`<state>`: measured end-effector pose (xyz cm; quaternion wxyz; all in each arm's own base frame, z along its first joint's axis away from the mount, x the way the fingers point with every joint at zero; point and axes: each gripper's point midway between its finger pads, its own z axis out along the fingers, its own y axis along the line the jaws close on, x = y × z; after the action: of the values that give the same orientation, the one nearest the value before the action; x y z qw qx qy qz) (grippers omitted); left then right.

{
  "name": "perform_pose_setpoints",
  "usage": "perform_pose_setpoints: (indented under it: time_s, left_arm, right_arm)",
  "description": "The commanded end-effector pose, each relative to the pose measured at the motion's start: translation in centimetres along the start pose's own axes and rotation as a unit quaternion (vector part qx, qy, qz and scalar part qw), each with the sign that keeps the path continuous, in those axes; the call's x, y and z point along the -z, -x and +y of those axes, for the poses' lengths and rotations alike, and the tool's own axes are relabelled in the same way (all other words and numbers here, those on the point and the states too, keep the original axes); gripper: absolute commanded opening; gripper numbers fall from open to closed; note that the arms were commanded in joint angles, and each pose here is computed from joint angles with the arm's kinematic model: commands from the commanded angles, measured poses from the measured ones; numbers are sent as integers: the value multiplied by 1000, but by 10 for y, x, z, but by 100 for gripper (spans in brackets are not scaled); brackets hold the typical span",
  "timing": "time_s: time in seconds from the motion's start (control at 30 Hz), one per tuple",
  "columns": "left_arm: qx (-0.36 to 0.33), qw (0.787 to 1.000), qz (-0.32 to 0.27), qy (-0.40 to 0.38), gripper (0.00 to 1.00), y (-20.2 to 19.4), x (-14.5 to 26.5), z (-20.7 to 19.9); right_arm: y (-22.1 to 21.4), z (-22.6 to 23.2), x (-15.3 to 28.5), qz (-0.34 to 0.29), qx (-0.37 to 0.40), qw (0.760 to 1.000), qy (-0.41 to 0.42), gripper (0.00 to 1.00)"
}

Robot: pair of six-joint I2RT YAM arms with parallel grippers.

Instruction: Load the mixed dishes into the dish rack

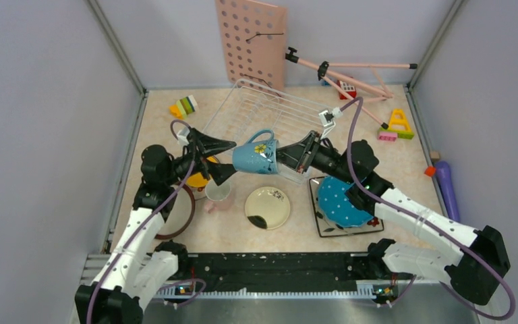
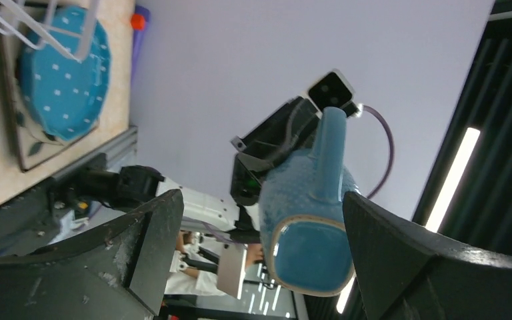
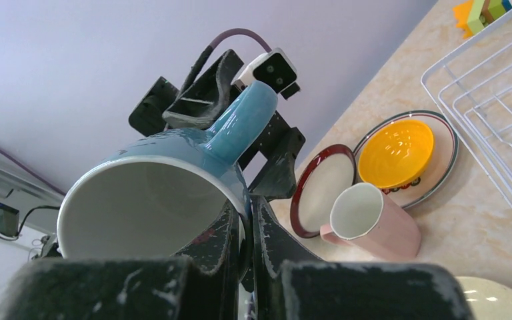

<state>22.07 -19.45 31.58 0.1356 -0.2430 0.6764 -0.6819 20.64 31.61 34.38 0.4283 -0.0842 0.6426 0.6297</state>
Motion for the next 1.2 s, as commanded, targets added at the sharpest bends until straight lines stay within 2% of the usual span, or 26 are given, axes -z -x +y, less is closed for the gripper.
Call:
perform_pose_setpoints:
  time_s: [0.0, 0.17, 0.37, 0.63, 0.77, 0.87, 0.9, 0.97, 1.0, 1.03, 1.17]
  left_arm:
    - [22, 997, 14, -73, 94, -14, 0, -49]
    - [27, 995, 11, -96, 95, -19, 3, -61]
    - [29, 996, 31, -83, 95, -28, -4, -57]
    - [22, 996, 51, -74, 91, -38, -6, -55]
    - [19, 996, 56, -70, 80, -39, -8, -52]
    - [22, 996, 53, -61, 61, -36, -11, -46]
    - [23, 997, 49, -55, 46, -35, -12, -44]
    - [10, 998, 43, -51, 23, -33, -12, -43]
    - [2, 998, 39, -50, 8, -32, -13, -43]
    - [0, 999, 31, -41, 0, -29, -15, -41]
    - [-31, 999, -30, 5, 0, -4, -24, -26]
  right_arm:
    - [51, 61, -3, -75, 29, 992, 95, 0]
    - [51, 56, -8, -77, 30, 993, 90, 0]
    - [48, 56, -16, -69, 32, 991, 109, 0]
    - [46, 42, -27, -63, 30, 994, 88, 0]
    - [44, 40, -31, -60, 28, 994, 91, 0]
    - [42, 38, -34, -54, 27, 994, 91, 0]
    - [42, 37, -34, -52, 28, 994, 91, 2]
    - [42, 32, -34, -50, 31, 995, 79, 39]
    - [45, 28, -31, -55, 30, 996, 68, 56]
    - [47, 21, -28, -61, 29, 996, 52, 66]
    - [60, -17, -3, -90, 21, 995, -32, 81]
